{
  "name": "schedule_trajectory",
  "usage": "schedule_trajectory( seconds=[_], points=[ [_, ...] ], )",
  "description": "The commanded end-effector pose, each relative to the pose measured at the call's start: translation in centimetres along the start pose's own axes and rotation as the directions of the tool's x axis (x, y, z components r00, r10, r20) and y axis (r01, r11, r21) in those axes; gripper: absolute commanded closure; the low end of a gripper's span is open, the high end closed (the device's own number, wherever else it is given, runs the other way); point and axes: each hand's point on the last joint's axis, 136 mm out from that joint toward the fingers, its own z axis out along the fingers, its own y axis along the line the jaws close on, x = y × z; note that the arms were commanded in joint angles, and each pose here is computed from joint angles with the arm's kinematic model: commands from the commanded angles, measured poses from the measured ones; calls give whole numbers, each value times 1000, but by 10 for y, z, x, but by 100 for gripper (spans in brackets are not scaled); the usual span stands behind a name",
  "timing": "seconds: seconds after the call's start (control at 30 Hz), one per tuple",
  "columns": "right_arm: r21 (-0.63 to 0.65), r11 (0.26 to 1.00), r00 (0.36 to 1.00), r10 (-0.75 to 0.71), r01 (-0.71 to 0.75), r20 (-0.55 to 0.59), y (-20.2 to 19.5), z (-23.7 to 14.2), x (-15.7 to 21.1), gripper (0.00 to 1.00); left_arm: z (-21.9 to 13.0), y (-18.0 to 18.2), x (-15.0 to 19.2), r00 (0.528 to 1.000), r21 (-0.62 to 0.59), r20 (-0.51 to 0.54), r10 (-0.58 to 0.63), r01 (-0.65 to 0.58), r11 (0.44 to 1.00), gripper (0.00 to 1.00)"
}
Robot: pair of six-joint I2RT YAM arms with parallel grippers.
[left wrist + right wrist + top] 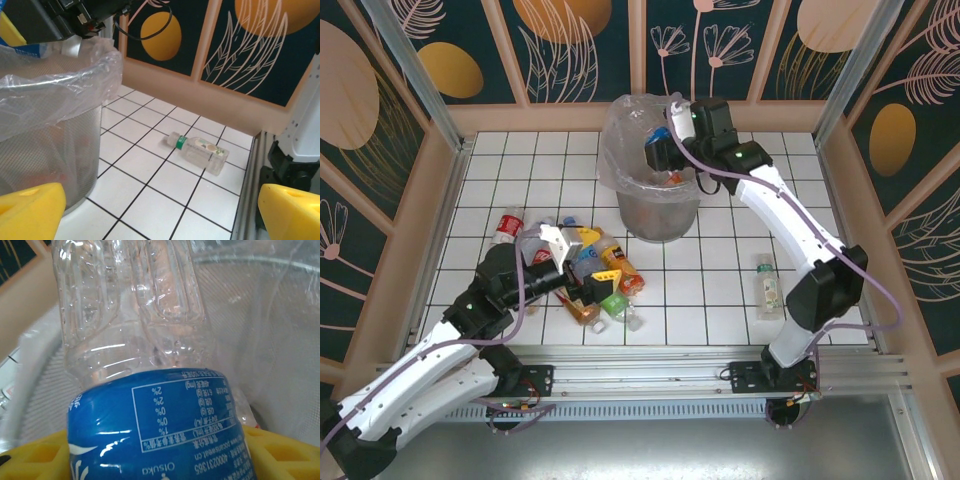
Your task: Put the plastic bottles in the bin
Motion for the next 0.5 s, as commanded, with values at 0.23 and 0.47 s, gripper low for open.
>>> schedule_trajectory(
  seconds=[0.23, 0.47],
  points=[
    [-42, 999, 991, -18, 13, -134, 1, 16, 3, 37, 3, 15, -18, 1000, -93, 11, 24, -23, 995, 2],
    [-23, 999, 990, -26, 23, -137, -5, 23, 8, 27, 7, 13, -9, 998, -70, -14, 66, -67, 995, 2]
  ],
)
